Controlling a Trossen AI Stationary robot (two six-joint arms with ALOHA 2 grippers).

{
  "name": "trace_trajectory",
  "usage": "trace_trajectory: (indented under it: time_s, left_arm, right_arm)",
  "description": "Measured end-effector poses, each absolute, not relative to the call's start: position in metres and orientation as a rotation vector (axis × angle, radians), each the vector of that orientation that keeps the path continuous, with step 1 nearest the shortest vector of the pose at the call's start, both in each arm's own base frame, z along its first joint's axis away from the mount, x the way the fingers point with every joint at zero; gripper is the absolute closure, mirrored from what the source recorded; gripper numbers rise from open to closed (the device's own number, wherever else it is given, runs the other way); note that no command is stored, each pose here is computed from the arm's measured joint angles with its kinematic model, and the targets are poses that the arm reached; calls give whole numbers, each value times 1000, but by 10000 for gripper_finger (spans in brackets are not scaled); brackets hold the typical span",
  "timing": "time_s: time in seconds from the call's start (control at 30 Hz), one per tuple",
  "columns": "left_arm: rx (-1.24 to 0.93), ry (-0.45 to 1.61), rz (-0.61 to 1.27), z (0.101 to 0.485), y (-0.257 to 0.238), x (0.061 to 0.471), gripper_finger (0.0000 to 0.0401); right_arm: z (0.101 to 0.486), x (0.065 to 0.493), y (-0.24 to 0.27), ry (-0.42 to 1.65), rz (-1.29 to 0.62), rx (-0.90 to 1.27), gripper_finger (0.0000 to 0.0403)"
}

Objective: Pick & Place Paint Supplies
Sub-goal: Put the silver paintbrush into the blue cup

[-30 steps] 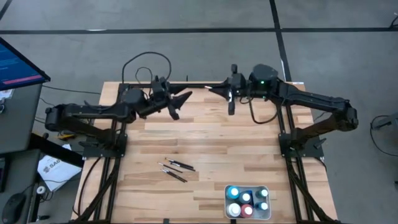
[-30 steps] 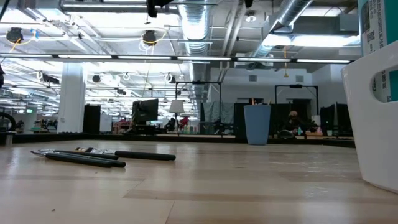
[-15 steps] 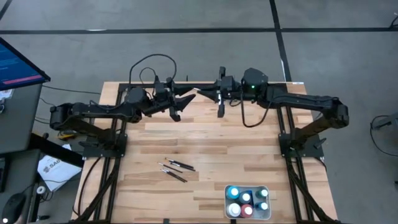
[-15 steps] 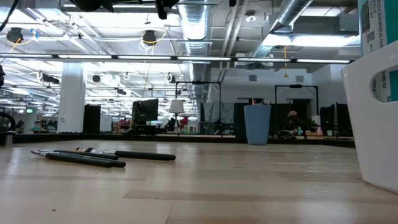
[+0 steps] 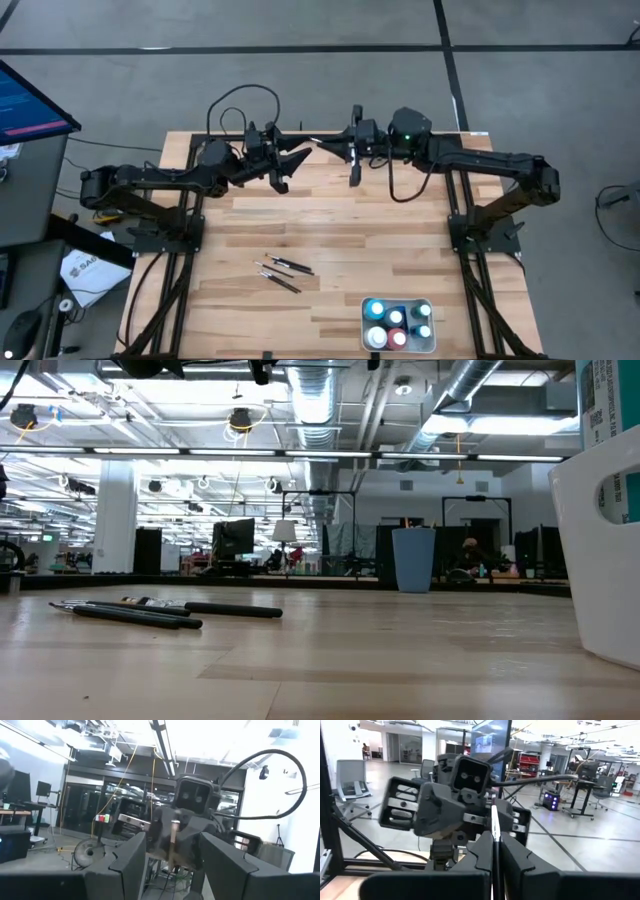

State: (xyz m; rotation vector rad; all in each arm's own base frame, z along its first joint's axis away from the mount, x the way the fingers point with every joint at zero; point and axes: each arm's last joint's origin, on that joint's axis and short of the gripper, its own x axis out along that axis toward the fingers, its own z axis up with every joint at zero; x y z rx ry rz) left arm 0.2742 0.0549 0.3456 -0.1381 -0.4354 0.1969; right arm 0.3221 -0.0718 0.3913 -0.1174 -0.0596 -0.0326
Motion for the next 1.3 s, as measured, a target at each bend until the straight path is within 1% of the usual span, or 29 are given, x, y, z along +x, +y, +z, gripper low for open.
trace_trajectory:
  time_s: [0.53, 0.73, 1.03, 1.3]
  left_arm:
    - [-135, -478, 191, 349, 55, 273, 225]
    - [-160, -458, 138, 340, 56, 289, 225]
    - [-128, -527, 137, 356, 54, 280, 225]
    - [-162, -493, 133, 347, 55, 287, 225]
  right_arm:
    - [393, 323, -69, -78, -22, -121, 394]
    - [394, 322, -69, -86, -25, -123, 393]
    - [394, 322, -70, -86, -26, -123, 393]
    - [396, 323, -67, -109, -17, -128, 392]
